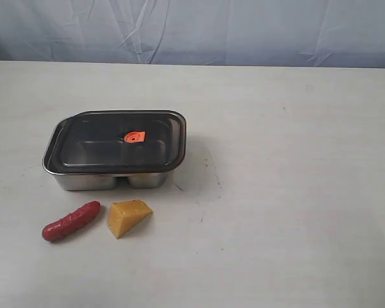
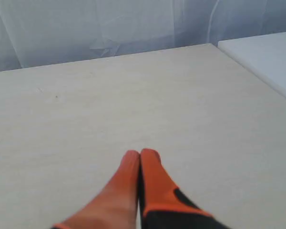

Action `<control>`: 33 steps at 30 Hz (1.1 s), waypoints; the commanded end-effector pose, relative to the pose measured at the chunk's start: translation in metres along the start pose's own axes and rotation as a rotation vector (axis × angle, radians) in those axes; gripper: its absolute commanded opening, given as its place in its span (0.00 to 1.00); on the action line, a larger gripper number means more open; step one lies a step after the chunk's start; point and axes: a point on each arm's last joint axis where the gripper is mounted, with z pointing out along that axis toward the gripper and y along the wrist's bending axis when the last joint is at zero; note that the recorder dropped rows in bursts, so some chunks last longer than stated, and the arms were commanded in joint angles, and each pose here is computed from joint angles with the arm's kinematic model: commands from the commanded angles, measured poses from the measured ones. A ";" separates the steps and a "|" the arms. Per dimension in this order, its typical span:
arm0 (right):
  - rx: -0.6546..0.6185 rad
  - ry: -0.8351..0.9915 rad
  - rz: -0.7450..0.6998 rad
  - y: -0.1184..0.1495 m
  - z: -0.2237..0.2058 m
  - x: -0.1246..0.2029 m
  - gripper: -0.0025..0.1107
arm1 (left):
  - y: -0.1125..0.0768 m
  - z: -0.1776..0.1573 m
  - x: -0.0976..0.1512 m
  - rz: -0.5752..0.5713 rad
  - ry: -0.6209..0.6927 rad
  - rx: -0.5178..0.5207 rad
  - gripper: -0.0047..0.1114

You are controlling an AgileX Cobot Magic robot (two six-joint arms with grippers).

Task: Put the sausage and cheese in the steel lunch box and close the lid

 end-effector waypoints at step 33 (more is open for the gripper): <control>-0.678 0.501 0.351 0.063 0.169 -0.194 0.24 | 0.000 0.000 0.001 -0.005 -0.002 -0.002 0.04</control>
